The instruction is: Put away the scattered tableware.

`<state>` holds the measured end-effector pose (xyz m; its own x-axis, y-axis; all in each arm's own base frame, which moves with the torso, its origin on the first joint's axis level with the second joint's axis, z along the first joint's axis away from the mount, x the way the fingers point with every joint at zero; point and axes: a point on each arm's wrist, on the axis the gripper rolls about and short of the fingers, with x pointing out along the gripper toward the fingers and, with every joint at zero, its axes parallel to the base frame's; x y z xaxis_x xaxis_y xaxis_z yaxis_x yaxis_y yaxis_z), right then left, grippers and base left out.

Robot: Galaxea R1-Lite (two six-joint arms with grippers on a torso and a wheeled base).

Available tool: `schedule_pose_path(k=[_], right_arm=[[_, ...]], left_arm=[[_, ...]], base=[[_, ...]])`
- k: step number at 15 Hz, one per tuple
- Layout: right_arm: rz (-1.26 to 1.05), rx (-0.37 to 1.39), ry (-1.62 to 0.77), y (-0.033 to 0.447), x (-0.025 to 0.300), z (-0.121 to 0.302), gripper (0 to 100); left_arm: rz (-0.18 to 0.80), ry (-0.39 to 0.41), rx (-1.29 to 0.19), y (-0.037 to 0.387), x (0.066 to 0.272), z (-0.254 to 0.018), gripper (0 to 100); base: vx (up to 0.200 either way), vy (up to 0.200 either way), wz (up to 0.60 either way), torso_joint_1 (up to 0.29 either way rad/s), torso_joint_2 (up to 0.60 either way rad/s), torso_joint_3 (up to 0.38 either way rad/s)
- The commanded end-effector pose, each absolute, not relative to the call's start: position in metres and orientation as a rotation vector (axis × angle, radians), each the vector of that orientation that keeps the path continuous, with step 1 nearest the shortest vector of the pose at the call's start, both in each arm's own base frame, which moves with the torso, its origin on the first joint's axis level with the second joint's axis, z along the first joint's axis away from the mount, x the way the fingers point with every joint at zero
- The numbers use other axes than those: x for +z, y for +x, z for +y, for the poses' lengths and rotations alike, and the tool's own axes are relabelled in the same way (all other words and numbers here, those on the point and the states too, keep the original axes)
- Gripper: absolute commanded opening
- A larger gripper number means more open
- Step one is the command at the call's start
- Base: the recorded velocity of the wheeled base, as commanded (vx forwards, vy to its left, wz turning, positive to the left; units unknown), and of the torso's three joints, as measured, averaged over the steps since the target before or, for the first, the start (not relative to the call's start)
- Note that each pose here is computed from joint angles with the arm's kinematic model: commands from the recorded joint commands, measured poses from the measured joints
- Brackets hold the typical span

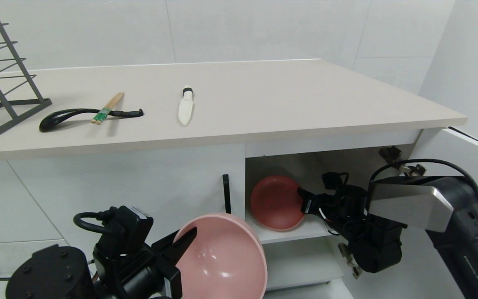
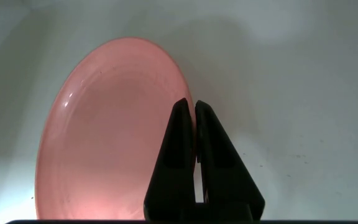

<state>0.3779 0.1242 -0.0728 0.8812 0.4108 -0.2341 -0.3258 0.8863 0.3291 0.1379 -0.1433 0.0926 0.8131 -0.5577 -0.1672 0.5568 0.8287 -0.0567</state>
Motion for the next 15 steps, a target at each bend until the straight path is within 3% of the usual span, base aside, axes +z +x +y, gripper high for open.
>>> schedule_pose_path(k=[1,2,3,9,13,15], right_arm=[[0.298,0.379,0.286,0.381,-0.076,0.125,0],[0.296,0.372,0.285,0.382,-0.079,0.126,0],[0.299,0.371,0.283,0.382,-0.082,0.127,100],[0.277,0.357,0.237,0.384,-0.078,0.124,100],[0.302,0.412,0.072,0.347,-0.047,0.128,100],[0.299,0.446,0.066,0.321,-0.016,0.132,100]], left_arm=[[0.182,-0.004,-0.595,0.138,0.092,-0.143,0],[0.182,-0.004,-0.595,0.138,0.092,-0.143,0],[0.182,-0.004,-0.595,0.138,0.092,-0.143,0],[0.19,0.001,-0.594,0.138,0.09,-0.144,0],[0.18,-0.003,-0.595,0.137,0.093,-0.143,0],[0.175,-0.007,-0.595,0.137,0.094,-0.142,0]], base=[[0.0,0.0,0.0,0.0,0.0,0.0],[0.0,0.0,0.0,0.0,0.0,0.0],[0.0,0.0,0.0,0.0,0.0,0.0],[0.0,0.0,0.0,0.0,0.0,0.0],[0.0,0.0,0.0,0.0,0.0,0.0],[0.0,0.0,0.0,0.0,0.0,0.0]])
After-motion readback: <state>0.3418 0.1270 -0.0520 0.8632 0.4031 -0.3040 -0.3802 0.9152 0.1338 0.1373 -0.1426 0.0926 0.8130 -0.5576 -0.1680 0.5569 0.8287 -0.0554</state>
